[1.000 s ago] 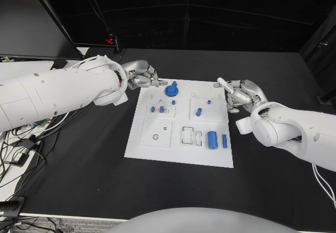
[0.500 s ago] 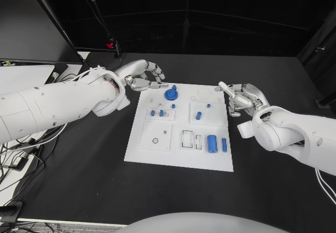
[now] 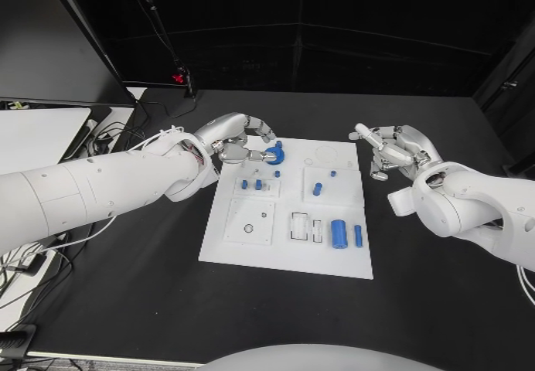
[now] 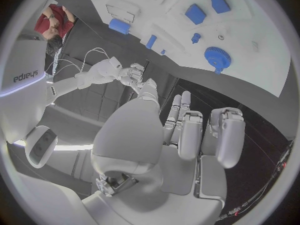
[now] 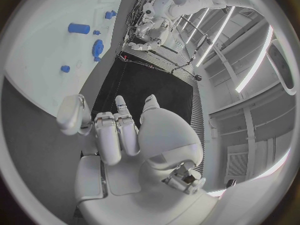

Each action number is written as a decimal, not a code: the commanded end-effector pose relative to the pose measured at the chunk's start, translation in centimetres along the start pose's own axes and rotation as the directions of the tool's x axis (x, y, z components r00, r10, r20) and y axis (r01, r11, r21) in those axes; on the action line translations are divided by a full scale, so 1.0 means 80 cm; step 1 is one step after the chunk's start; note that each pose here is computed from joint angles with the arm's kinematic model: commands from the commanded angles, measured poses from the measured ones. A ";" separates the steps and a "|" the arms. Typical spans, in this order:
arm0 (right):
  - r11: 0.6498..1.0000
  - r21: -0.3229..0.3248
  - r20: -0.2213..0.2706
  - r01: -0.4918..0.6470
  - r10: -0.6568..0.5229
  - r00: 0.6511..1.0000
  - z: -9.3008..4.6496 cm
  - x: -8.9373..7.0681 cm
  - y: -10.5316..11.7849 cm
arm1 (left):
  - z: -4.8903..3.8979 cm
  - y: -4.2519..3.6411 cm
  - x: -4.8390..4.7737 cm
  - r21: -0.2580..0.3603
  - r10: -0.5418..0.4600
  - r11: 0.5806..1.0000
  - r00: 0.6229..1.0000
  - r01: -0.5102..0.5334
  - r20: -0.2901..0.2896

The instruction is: Assemble the parts on the task board

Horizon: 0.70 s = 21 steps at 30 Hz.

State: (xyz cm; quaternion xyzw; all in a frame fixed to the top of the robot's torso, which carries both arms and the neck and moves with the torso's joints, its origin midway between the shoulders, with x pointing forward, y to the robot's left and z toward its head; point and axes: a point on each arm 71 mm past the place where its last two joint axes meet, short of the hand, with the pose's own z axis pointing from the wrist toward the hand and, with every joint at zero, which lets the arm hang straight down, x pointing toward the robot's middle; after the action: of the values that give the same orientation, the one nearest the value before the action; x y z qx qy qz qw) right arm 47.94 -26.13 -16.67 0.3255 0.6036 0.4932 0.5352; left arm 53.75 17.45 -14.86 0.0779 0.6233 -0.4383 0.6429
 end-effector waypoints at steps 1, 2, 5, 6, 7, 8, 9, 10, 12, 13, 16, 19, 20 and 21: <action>0.997 -0.028 -0.024 0.067 -0.068 0.997 0.003 -0.002 0.009 | 0.000 -0.0076 0.004 0.104 0.128 0.986 0.992 -0.128 0.006; 0.995 -0.039 -0.025 0.091 -0.092 0.995 0.006 -0.005 0.011 | 0.000 -0.0087 0.008 0.124 0.162 0.979 0.987 -0.161 0.002; 0.990 -0.055 -0.027 0.128 -0.130 0.991 0.010 -0.008 0.014 | 0.001 -0.0119 0.015 0.164 0.234 0.959 0.972 -0.231 -0.002; 0.989 -0.059 -0.027 0.136 -0.138 0.990 0.011 -0.009 0.015 | 0.001 -0.0132 0.018 0.175 0.259 0.951 0.966 -0.255 -0.003; 0.988 -0.061 -0.028 0.141 -0.143 0.989 0.011 -0.009 0.015 | 0.002 -0.0143 0.020 0.183 0.278 0.945 0.961 -0.272 -0.004; 0.987 -0.065 -0.029 0.147 -0.149 0.988 0.012 -0.010 0.016 | 0.003 -0.0159 0.022 0.193 0.304 0.935 0.953 -0.297 -0.006; 0.986 -0.066 -0.030 0.150 -0.152 0.988 0.013 -0.009 0.016 | 0.004 -0.0170 0.024 0.200 0.322 0.928 0.947 -0.314 -0.007; 0.986 -0.068 -0.032 0.152 -0.155 0.987 0.013 -0.009 0.017 | 0.005 -0.0181 0.026 0.207 0.344 0.920 0.939 -0.334 -0.010; 0.986 -0.070 -0.037 0.154 -0.157 0.987 0.014 -0.007 0.017 | 0.007 -0.0204 0.031 0.221 0.388 0.900 0.922 -0.375 -0.018; 0.985 -0.071 -0.040 0.155 -0.158 0.987 0.015 -0.006 0.018 | 0.008 -0.0214 0.033 0.228 0.409 0.891 0.912 -0.393 -0.024; 0.985 -0.074 -0.046 0.154 -0.158 0.986 0.016 -0.003 0.019 | 0.013 -0.0232 0.039 0.238 0.454 0.870 0.890 -0.432 -0.040; 0.985 -0.078 -0.052 0.153 -0.157 0.986 0.016 0.000 0.020 | 0.018 -0.0238 0.042 0.234 0.478 0.859 0.877 -0.456 -0.047; 0.985 -0.079 -0.053 0.152 -0.156 0.986 0.017 0.001 0.020 | 0.019 -0.0238 0.043 0.230 0.484 0.857 0.874 -0.462 -0.049; 0.985 -0.081 -0.053 0.151 -0.155 0.986 0.017 0.001 0.020 | 0.021 -0.0236 0.043 0.226 0.489 0.855 0.871 -0.467 -0.049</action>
State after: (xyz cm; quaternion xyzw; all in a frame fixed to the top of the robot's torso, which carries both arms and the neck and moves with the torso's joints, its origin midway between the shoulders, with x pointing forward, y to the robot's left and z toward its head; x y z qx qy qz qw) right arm 49.03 -25.47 -15.22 0.2550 0.6198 0.4794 0.5665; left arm 53.00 13.62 -16.71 0.2974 0.5753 -0.3542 0.6747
